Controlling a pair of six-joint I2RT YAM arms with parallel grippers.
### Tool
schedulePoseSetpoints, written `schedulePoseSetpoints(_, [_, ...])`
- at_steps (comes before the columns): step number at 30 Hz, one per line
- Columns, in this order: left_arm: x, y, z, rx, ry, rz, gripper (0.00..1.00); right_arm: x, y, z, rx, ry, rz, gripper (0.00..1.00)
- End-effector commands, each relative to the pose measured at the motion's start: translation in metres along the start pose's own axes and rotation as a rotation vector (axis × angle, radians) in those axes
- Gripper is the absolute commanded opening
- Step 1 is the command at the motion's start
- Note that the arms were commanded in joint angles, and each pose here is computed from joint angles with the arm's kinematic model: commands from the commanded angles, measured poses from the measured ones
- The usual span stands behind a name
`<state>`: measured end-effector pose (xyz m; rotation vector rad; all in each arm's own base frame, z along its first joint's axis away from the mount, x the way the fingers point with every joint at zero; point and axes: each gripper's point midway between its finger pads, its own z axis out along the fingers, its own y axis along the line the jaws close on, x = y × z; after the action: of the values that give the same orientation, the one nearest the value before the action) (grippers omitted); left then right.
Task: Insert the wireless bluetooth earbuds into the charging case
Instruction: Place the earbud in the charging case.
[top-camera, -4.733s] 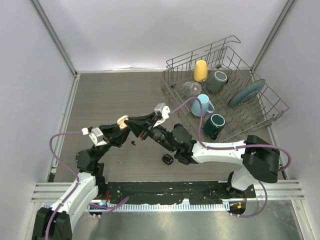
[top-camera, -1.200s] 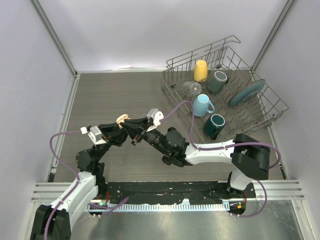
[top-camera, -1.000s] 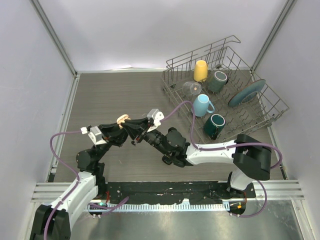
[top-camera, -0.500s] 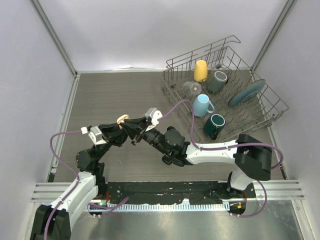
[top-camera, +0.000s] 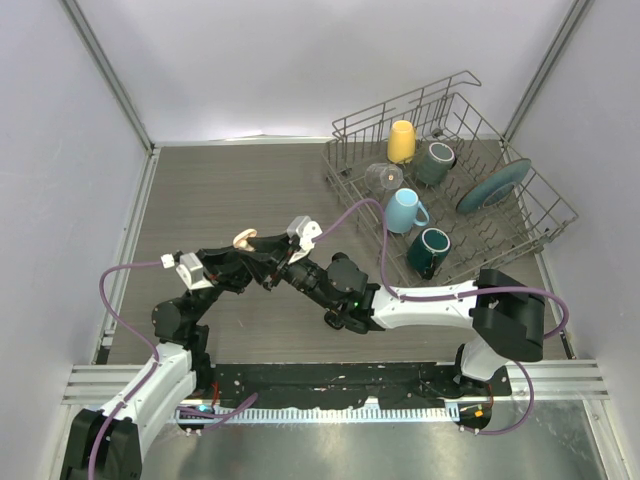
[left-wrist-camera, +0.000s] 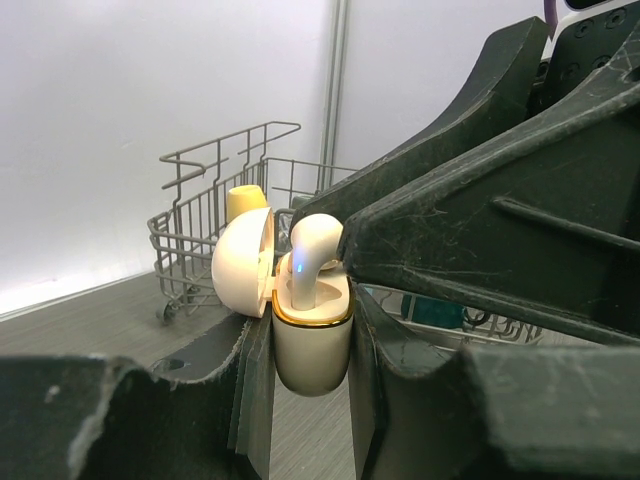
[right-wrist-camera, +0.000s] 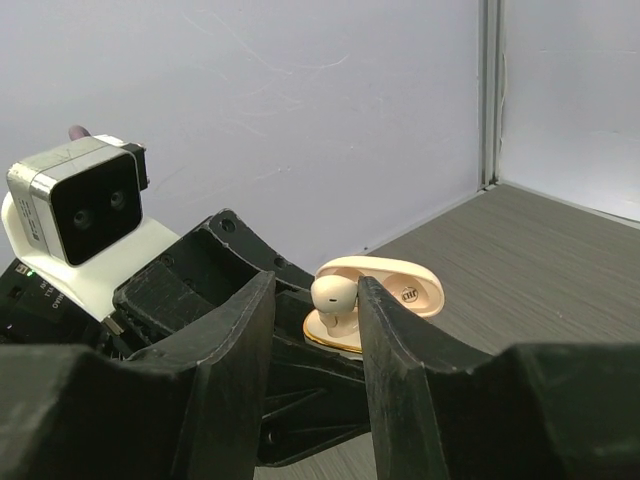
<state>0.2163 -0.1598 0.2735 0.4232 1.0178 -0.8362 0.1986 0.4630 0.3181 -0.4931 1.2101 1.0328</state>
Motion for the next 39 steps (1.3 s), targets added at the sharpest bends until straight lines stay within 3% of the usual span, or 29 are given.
schedulePoseSetpoints(1, [-0.038,-0.017,0.007,0.083,-0.119,0.080,0.00,-0.029,0.002,0.006,0.008,-0.056,-0.001,0.45])
schedulePoseSetpoints(24, [-0.032,-0.014,0.005,0.063,-0.104,0.070,0.00,-0.070,0.009,0.006,-0.016,-0.152,0.024,0.47])
schedulePoseSetpoints(33, [-0.024,-0.011,0.003,0.053,-0.081,0.062,0.00,-0.110,0.010,0.001,-0.016,-0.215,-0.010,0.51])
schedulePoseSetpoints(38, [-0.021,-0.010,0.003,0.049,-0.065,0.063,0.00,-0.115,-0.015,0.004,0.142,-0.117,0.008,0.52])
schedulePoseSetpoints(39, [-0.020,-0.010,0.004,0.051,-0.062,0.062,0.00,-0.096,-0.023,0.004,0.180,-0.025,0.009,0.52])
